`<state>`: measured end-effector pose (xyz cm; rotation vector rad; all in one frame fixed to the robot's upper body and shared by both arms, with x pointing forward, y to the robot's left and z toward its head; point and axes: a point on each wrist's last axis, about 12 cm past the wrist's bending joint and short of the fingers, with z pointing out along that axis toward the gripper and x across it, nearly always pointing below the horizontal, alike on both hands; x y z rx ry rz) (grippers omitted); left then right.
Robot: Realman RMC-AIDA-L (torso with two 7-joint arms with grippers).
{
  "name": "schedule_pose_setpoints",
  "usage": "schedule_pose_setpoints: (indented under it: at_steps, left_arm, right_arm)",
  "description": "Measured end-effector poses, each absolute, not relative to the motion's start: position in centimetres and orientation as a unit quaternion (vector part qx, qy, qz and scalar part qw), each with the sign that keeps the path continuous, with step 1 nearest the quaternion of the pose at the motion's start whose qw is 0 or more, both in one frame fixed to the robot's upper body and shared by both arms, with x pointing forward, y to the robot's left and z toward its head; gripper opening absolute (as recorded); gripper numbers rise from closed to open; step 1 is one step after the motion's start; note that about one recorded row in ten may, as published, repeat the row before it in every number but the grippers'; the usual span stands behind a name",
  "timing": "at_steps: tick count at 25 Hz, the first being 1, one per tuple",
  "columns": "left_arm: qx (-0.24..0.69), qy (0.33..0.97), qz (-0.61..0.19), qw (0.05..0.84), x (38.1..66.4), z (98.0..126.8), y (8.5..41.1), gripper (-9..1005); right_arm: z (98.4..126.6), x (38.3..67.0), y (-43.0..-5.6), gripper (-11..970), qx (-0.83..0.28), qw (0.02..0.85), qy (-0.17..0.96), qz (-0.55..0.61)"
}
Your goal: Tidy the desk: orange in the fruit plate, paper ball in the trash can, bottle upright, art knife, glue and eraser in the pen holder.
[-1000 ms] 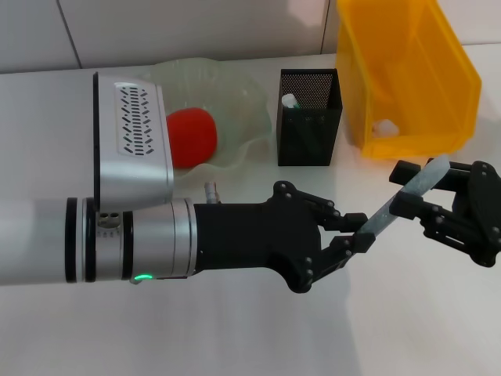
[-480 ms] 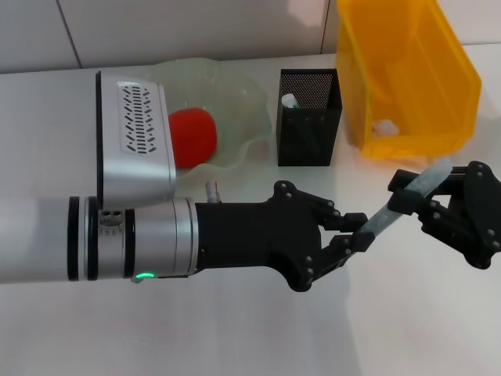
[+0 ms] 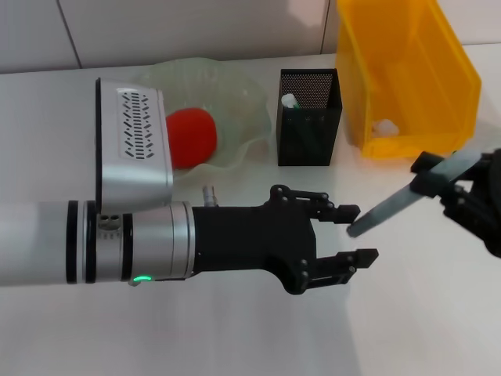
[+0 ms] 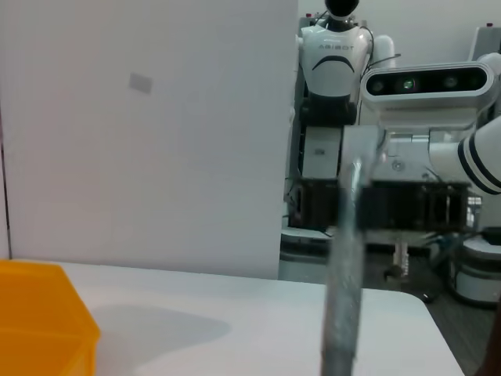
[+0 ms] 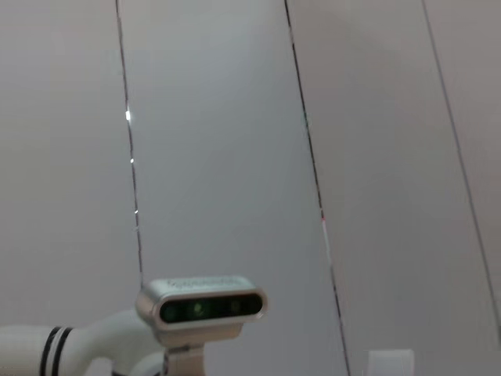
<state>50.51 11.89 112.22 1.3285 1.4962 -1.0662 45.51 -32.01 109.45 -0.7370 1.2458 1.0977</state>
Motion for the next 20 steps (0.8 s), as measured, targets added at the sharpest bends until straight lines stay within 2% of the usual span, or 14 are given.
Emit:
schedule_pose_setpoints:
  at_steps: [4,9,13,15,20]
  left_arm:
    - [0.519,0.589,-0.433,0.443,50.5,111.6,12.5,392]
    - [0.512,0.561,-0.442,0.477,50.1,109.7,13.7,637]
    - [0.51,0.547,-0.439,0.498,49.5,108.2,14.4,790]
    - [0.5,0.538,-0.447,0.511,48.9,107.4,15.0,859]
    - [0.487,0.537,-0.46,0.512,48.5,107.0,15.6,859]
  right_arm:
    - [110.0,45.1,-33.4,150,-0.285,0.665,0.527,0.446]
    - [110.8,45.3,-34.9,149,-0.248,0.74,0.498,0.377]
    - [110.8,46.7,-33.7,149,-0.259,0.782,0.474,0.311]
    - [110.5,48.6,-32.3,148,-0.26,0.794,0.472,0.281]
    - [109.7,51.3,-30.1,148,-0.268,0.8,0.484,0.231]
